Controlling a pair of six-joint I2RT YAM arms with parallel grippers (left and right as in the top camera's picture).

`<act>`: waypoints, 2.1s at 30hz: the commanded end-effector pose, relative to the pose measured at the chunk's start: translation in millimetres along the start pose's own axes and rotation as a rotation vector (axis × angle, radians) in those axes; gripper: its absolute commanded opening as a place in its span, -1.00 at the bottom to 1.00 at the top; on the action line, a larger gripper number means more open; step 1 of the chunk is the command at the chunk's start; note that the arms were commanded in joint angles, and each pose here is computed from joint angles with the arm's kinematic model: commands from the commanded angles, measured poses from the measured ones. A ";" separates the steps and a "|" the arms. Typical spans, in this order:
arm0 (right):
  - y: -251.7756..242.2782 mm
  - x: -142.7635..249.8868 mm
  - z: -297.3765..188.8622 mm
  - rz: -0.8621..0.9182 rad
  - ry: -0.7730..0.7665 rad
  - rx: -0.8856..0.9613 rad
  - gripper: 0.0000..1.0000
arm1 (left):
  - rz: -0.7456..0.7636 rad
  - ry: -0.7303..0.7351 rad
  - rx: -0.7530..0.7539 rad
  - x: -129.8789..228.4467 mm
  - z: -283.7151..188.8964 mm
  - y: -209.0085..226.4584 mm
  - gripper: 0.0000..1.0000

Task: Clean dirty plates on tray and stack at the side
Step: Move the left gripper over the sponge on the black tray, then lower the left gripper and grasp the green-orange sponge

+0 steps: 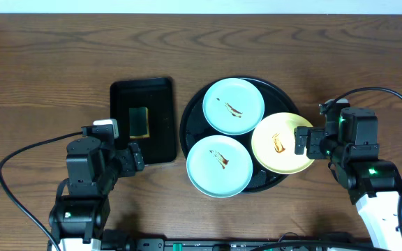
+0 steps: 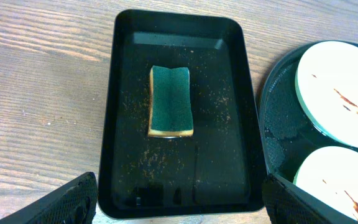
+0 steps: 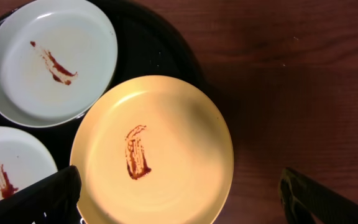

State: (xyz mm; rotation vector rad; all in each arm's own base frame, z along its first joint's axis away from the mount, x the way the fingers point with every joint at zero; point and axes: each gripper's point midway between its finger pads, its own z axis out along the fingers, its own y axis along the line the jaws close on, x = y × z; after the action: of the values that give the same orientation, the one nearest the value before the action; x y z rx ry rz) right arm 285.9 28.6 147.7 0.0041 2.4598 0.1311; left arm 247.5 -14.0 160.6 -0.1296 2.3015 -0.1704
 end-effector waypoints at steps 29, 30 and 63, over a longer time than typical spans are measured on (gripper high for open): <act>4.7 -10.0 -5.1 -0.010 -0.027 -0.013 0.99 | -0.011 0.274 0.047 -57.1 72.6 -15.8 0.70; 4.7 -10.0 -5.1 -0.010 -0.027 -0.013 0.98 | -0.010 0.286 0.046 -54.9 79.2 -14.9 0.70; 5.3 -9.8 -5.1 -0.010 -0.026 -0.017 0.98 | -0.005 0.535 -0.070 19.7 170.6 18.9 0.51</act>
State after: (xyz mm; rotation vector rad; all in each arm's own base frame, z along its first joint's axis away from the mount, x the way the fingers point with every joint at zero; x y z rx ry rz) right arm 286.2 29.2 148.4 0.0026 2.4579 0.1354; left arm 360.1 -16.3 34.8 -0.1417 2.8334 -0.1604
